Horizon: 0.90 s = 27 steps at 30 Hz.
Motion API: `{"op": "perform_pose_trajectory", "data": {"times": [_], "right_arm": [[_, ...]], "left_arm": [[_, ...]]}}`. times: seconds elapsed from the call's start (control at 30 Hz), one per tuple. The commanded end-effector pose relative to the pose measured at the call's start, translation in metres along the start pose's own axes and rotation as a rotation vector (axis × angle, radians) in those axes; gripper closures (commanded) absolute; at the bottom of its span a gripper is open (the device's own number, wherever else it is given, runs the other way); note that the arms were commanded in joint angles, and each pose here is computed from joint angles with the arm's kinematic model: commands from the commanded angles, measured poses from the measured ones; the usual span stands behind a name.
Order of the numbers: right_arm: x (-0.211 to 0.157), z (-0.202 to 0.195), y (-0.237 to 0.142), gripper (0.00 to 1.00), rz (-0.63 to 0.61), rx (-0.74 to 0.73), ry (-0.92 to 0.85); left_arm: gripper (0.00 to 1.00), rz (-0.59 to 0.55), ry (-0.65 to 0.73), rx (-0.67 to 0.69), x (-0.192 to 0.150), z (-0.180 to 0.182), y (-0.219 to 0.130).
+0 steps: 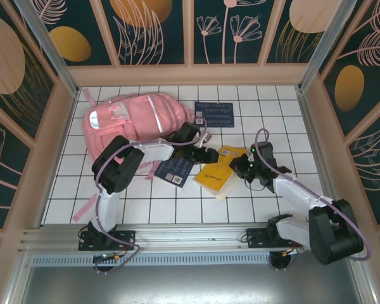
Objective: Pack the student bag
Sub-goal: Pick up the book from the center of the table, then pass the book.
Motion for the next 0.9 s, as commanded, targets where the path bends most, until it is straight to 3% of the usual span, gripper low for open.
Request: {"op": "perform_pose_trajectory", "data": {"times": [0.0,0.17,0.43,0.7,0.87], "right_arm": [[0.014,0.025,-0.022,1.00,-0.086,0.072,-0.138],[0.016,0.049,-0.044,1.00,-0.070,0.277,-0.240],[0.019,0.082,-0.079,1.00,-0.029,0.536,-0.316],[0.021,0.091,-0.087,1.00,-0.005,0.637,-0.321],[0.025,0.090,-0.081,1.00,-0.015,0.634,-0.306]], "left_arm": [[0.26,-0.136,0.019,0.004,0.024,-0.018,-0.050],[0.18,-0.239,0.011,-0.060,0.037,-0.020,-0.099],[0.14,-0.207,-0.010,-0.302,0.022,-0.023,-0.099],[0.20,-0.233,-0.021,-0.620,0.016,-0.046,-0.114],[0.31,-0.239,-0.017,-0.760,0.014,-0.062,-0.120]]}}
Point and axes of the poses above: each hand's point on the last joint's axis, 136 mm out from that joint toward the fingers, its own y axis out along the fingers, its own z axis along the line the jaws close on, x = y × z, the point moved 9 cm from there along -y, back along the fingers, and after that the axes turned 4 degrees about y, right-handed, at the moved point
